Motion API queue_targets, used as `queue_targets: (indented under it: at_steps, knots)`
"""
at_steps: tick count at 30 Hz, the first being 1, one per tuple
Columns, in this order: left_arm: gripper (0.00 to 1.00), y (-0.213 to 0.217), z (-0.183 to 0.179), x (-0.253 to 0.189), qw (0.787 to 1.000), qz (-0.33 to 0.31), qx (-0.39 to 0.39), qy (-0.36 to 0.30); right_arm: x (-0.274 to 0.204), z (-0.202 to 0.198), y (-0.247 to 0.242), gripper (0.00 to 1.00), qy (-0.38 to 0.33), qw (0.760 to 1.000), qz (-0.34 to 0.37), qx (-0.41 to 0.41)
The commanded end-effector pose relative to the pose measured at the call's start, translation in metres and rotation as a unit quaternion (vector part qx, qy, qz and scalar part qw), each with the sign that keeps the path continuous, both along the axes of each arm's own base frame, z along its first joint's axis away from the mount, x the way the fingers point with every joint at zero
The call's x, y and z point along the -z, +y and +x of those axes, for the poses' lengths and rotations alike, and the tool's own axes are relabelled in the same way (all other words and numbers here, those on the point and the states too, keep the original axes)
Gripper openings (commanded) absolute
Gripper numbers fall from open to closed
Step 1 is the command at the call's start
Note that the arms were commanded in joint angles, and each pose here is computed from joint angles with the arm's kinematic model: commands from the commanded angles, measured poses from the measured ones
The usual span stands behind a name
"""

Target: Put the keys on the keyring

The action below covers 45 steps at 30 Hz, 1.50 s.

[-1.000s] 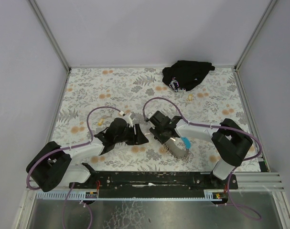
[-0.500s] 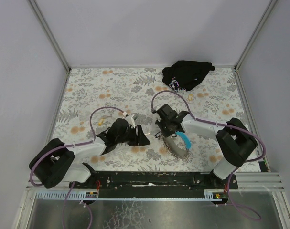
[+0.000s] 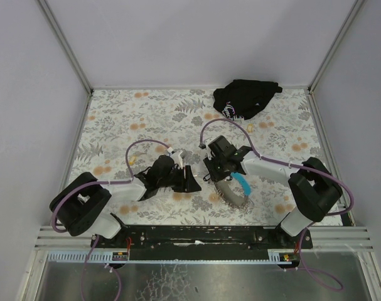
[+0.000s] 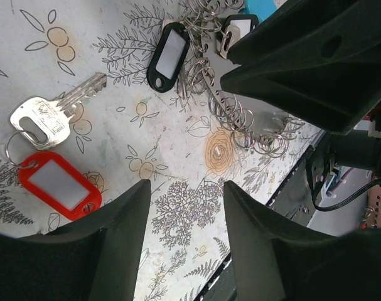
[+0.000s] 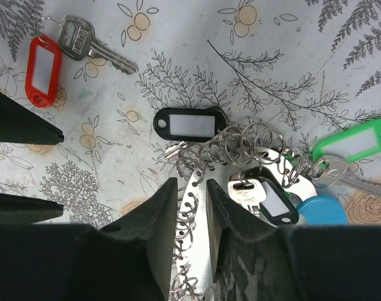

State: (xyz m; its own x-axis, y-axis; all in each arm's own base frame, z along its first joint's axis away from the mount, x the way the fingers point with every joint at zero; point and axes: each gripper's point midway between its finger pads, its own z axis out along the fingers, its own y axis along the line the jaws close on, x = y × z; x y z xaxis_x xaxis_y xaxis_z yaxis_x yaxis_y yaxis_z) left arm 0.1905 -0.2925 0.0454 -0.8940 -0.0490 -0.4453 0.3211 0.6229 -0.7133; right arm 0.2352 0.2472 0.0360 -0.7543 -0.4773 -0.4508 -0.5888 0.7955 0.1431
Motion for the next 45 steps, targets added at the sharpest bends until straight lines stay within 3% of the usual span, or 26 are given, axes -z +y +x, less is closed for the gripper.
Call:
queue_targets:
  at_steps: [1,10,16,22,27,35,45]
  knots:
    - [0.49,-0.013,0.014,-0.021,0.998,-0.030,0.008,-0.047,0.000,-0.002,0.003,0.33,0.007,1.000,0.008,-0.015]
    - [0.49,-0.010,0.013,-0.016,0.999,-0.023,0.004,-0.043,0.019,-0.001,-0.002,0.34,0.023,0.999,-0.022,-0.008]
    - [0.49,-0.012,0.013,-0.016,0.999,-0.026,0.006,-0.042,0.020,-0.008,0.004,0.33,0.037,0.999,-0.004,-0.018]
    - [0.48,-0.014,0.011,-0.014,0.999,-0.034,0.009,-0.033,0.018,-0.010,0.010,0.25,0.043,0.999,0.008,-0.026]
    - [0.47,-0.015,0.011,-0.016,0.999,-0.040,0.009,-0.035,0.012,-0.010,0.011,0.11,0.038,0.999,0.015,-0.033]
    - [0.44,-0.020,0.013,-0.027,0.994,-0.063,0.027,-0.082,-0.021,-0.012,0.024,0.00,-0.006,0.994,0.082,-0.069]
    - [0.36,-0.022,0.021,-0.053,0.981,-0.113,0.053,-0.152,-0.047,-0.015,0.030,0.00,-0.063,0.982,0.134,-0.113]
